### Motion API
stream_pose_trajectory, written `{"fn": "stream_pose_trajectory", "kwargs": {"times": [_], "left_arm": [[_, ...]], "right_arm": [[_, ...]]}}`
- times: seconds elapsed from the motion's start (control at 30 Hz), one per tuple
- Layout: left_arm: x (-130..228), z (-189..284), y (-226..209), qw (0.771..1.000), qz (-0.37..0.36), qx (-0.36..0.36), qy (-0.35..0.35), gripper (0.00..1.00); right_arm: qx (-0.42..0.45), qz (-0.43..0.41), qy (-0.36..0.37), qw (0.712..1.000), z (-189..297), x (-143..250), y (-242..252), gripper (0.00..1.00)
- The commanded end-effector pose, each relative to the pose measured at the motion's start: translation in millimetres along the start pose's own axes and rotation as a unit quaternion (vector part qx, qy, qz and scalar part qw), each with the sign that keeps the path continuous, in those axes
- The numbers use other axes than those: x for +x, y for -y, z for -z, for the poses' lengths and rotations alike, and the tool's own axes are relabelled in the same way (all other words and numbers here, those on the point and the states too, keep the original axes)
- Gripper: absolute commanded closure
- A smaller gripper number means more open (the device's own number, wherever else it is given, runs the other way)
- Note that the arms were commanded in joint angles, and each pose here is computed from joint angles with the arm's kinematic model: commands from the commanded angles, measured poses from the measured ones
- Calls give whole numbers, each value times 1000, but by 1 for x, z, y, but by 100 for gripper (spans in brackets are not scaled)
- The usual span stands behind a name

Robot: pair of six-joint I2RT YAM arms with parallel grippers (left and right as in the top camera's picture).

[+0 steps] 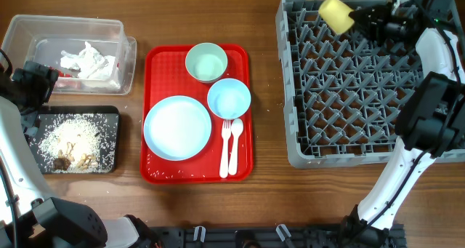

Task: Sort waste into correct bins and load items into the dishwasher rack
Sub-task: 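Carry the yellow cup to the grey dish rack, then lower the yellow cup upside down into the rack and release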

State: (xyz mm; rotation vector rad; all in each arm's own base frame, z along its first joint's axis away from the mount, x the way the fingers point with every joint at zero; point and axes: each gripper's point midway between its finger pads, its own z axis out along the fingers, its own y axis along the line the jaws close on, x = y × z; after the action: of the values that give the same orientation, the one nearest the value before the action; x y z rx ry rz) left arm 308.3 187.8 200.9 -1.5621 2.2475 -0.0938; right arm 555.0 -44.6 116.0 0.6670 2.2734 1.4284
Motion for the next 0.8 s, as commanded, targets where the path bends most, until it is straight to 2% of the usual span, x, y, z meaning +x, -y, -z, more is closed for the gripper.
{"fn": "stream_pose_trajectory", "kwargs": {"times": [0.0, 0.07, 0.17, 0.27, 0.4, 0.43, 0.53, 0.57, 0.63, 0.77], "left_arm": [[-2, 2, 0, 1000, 1, 3, 2, 0], [-2, 2, 0, 1000, 1, 3, 2, 0], [-2, 2, 0, 1000, 1, 3, 2, 0], [-2, 2, 0, 1000, 1, 3, 2, 0], [-2, 2, 0, 1000, 1, 3, 2, 0], [-2, 2, 0, 1000, 1, 3, 2, 0], [-2, 2, 0, 1000, 1, 3, 2, 0], [-2, 2, 0, 1000, 1, 3, 2, 0], [-2, 2, 0, 1000, 1, 3, 2, 0], [-2, 2, 0, 1000, 1, 3, 3, 0]], "right_arm": [[74, 23, 40, 996, 12, -9, 10, 75], [114, 34, 63, 991, 26, -12, 6, 74], [222, 46, 133, 965, 73, -15, -11, 69], [277, 63, 181, 942, 108, -9, -37, 66], [237, 118, 192, 945, 90, 7, -98, 59], [227, 136, 185, 946, 74, 12, -109, 61], [215, 232, 171, 933, 11, 20, -132, 79], [230, 238, 178, 927, -3, 20, -130, 88], [280, 213, 208, 913, -18, 15, -111, 95], [323, 208, 198, 902, -36, 9, -74, 96]]}}
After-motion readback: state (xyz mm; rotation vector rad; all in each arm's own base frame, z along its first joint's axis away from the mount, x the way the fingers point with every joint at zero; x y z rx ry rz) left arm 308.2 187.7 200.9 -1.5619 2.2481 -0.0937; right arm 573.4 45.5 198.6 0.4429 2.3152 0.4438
